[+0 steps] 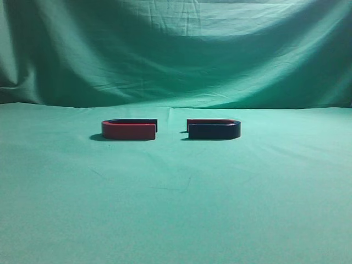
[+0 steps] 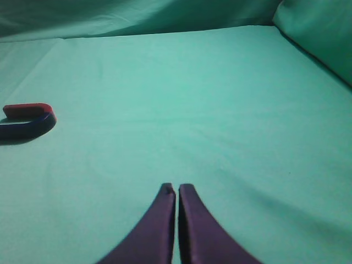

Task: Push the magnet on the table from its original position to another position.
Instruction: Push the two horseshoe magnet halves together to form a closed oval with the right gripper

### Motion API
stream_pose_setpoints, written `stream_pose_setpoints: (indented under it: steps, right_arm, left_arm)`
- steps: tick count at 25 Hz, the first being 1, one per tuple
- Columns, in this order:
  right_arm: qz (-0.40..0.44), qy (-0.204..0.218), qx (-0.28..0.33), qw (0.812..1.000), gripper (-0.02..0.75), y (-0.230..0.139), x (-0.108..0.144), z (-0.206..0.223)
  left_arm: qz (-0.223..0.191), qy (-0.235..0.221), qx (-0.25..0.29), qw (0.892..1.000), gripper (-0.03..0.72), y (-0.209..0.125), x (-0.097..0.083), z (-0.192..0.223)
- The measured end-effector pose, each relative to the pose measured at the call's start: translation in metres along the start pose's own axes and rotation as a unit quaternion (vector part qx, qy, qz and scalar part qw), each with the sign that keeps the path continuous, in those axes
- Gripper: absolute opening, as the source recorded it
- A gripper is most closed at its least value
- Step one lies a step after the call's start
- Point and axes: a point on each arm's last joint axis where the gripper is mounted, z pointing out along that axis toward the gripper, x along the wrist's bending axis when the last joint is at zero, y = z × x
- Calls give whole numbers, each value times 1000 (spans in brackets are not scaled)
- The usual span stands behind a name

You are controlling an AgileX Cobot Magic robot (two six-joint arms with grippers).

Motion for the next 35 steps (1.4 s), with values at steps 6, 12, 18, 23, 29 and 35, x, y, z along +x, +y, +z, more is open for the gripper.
stream_pose_setpoints:
  steps: [6,12,18,23,29,35]
  right_arm:
    - [0,0,0,1000,0,0,0,0]
    - [0,0,0,1000,0,0,0,0]
    - [0,0,0,1000,0,0,0,0]
    - [-3,0,-12,1000,0,2,0,0]
    - [17,16,-167,986,0,30,2,-5]
    - [24,33,-315,948,0,55,4,-19]
  left_arm:
    - [0,0,0,1000,372,0,0,0]
    - [0,0,0,1000,372,0,0,0]
    - [0,0,0,1000,372,0,0,0]
    - [0,0,0,1000,372,0,0,0]
    - [0,0,0,1000,372,0,0,0]
    - [0,0,0,1000,372,0,0,0]
